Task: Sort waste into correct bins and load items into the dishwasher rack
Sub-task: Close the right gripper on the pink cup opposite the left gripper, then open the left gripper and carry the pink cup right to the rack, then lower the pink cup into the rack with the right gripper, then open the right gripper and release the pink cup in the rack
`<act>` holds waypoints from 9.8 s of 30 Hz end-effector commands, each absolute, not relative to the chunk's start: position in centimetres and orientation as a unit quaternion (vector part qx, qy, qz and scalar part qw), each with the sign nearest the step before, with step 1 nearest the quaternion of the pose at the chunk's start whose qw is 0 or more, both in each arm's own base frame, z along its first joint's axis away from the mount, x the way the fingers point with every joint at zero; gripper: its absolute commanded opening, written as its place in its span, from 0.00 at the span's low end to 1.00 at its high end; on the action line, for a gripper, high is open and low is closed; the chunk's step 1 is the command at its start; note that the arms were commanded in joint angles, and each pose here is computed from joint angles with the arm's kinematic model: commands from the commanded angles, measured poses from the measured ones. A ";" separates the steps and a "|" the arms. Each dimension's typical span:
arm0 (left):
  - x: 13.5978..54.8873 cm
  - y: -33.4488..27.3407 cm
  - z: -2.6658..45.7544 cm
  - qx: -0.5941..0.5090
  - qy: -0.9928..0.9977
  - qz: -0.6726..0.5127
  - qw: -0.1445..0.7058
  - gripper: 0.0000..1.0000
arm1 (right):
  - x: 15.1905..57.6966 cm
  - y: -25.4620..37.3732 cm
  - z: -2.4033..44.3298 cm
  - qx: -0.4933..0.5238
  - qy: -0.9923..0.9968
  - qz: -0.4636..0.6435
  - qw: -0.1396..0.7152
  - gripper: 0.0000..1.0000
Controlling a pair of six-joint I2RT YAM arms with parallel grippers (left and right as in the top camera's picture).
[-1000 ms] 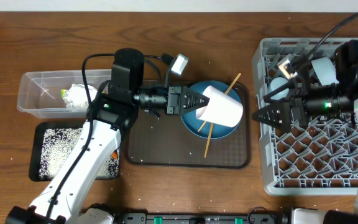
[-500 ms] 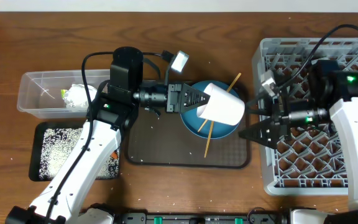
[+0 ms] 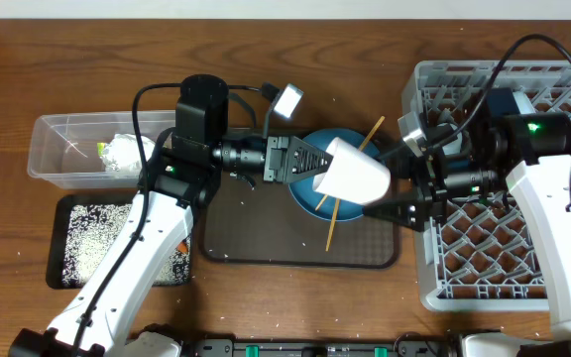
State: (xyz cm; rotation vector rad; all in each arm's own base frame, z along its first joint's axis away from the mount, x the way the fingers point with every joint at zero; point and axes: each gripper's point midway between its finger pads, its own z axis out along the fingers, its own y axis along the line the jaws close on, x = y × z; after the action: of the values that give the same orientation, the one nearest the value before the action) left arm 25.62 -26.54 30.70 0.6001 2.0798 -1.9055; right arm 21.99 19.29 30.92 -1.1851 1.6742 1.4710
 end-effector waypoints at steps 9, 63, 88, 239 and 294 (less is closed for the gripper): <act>23.9 -27.2 31.2 0.236 0.706 -0.658 0.116 0.06 | 22.0 19.8 32.2 -0.442 0.606 0.577 0.323 0.44; 23.1 -26.2 25.9 0.212 0.771 -0.593 0.097 0.06 | 26.8 19.4 30.5 -0.375 0.699 0.537 0.288 0.59; 22.0 -26.2 31.2 0.279 0.672 -0.679 0.096 0.06 | 26.6 20.1 29.5 -0.392 0.711 0.514 0.278 0.96; 33.2 -16.5 17.4 -0.024 0.937 -0.236 0.258 0.98 | 24.2 -0.5 11.9 0.122 0.986 0.007 0.111 0.24; 33.3 -16.3 17.3 -0.026 0.937 -0.230 0.261 0.98 | 23.5 -1.5 15.4 0.123 0.987 -0.023 0.105 0.63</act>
State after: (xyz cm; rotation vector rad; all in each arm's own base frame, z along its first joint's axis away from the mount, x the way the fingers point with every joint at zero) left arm 33.14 -16.29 16.43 -0.0853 2.5634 -0.6288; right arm 23.13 -2.06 14.80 0.3644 2.9216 -0.1246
